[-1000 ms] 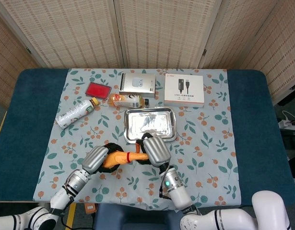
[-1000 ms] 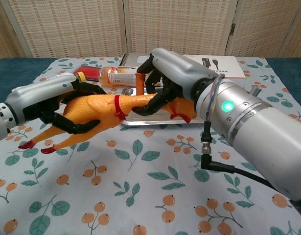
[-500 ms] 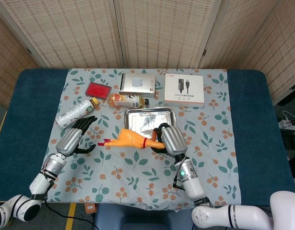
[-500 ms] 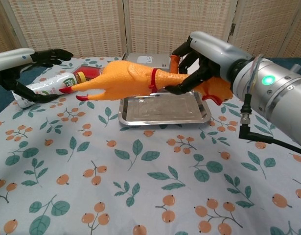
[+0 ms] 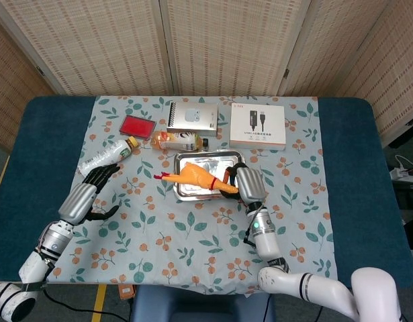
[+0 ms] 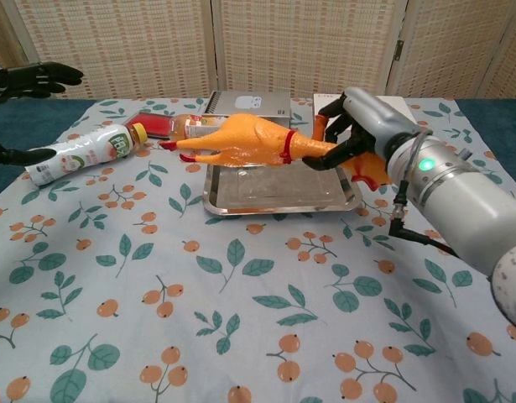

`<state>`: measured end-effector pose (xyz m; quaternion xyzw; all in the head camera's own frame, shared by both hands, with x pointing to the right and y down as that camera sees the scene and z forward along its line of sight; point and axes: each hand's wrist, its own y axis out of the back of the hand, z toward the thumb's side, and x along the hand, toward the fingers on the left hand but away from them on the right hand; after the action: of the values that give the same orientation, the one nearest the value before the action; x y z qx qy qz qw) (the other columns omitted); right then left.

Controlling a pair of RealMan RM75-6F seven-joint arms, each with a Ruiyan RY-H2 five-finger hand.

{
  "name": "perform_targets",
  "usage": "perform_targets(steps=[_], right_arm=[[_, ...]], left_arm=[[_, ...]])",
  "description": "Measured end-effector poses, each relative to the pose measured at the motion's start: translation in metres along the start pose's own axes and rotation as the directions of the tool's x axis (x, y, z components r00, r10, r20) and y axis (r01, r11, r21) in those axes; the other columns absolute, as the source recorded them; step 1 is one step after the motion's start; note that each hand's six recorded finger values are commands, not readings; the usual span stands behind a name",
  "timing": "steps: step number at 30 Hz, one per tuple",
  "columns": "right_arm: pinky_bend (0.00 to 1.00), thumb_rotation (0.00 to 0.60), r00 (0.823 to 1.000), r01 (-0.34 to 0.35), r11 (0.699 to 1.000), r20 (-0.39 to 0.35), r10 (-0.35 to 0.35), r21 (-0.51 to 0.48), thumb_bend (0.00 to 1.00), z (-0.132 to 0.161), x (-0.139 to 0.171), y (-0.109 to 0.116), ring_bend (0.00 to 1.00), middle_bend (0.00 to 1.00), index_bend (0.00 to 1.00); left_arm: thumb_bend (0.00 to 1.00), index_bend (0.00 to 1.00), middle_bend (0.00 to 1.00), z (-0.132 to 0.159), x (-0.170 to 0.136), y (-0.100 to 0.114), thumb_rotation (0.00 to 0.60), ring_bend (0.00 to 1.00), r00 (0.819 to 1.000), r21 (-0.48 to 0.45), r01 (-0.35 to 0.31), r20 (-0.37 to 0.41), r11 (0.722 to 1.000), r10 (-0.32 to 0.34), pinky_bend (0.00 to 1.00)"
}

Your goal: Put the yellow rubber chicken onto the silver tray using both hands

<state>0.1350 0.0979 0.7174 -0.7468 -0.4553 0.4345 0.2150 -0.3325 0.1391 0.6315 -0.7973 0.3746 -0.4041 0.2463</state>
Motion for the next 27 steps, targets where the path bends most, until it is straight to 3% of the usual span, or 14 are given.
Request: perform_targets(steps=[5,9,11,16,19,25,27], right_arm=[[1.00,0.600,1.000,0.013,0.999,0.015,-0.012,-0.037,0.27,-0.006,-0.017,-0.021,0.73,0.79,0.90],[0.95,0.600,1.000,0.020,0.999,0.018,-0.019,-0.048,0.27,-0.009,-0.027,-0.031,0.62,0.70,0.79],[0.89,0.600,1.000,0.017,0.999,0.013,-0.017,-0.048,0.27,-0.010,-0.032,-0.035,0.56,0.64,0.72],[0.64,0.600,0.999,-0.038,0.999,-0.003,0.038,-0.029,0.27,-0.012,-0.038,-0.045,0.35,0.44,0.49],[0.57,0.600,0.997,-0.071,0.997,-0.010,0.071,0.007,0.26,-0.016,-0.040,-0.047,0.29,0.38,0.41],[0.37,0.600,0.995,-0.101,0.992,-0.001,0.101,0.075,0.21,-0.024,-0.044,-0.044,0.09,0.14,0.03],[0.31,0.600,0.995,-0.100,0.989,0.001,0.100,0.107,0.20,-0.027,-0.046,-0.040,0.05,0.08,0.00]], left_arm=[[0.32,0.00,0.00,-0.005,0.005,-0.004,0.600,0.00,1.000,0.006,0.016,-0.014,1.000,-0.016,0.00],[0.32,0.00,0.00,-0.009,0.008,-0.005,0.600,0.00,0.999,0.000,0.018,-0.028,1.000,-0.018,0.00],[0.32,0.00,0.00,-0.010,0.009,-0.005,0.600,0.00,0.999,-0.004,0.017,-0.032,1.000,-0.017,0.00],[0.32,0.00,0.00,-0.010,0.010,-0.003,0.600,0.00,1.000,-0.013,-0.005,-0.024,1.000,0.005,0.00],[0.32,0.00,0.00,-0.009,0.010,-0.002,0.600,0.00,1.000,-0.013,-0.005,-0.022,1.000,0.005,0.00],[0.32,0.00,0.00,-0.009,0.011,-0.004,0.600,0.00,1.000,-0.012,0.002,-0.029,1.000,-0.002,0.00],[0.32,0.00,0.00,-0.009,0.012,-0.004,0.600,0.00,0.999,-0.014,0.002,-0.034,1.000,-0.002,0.00]])
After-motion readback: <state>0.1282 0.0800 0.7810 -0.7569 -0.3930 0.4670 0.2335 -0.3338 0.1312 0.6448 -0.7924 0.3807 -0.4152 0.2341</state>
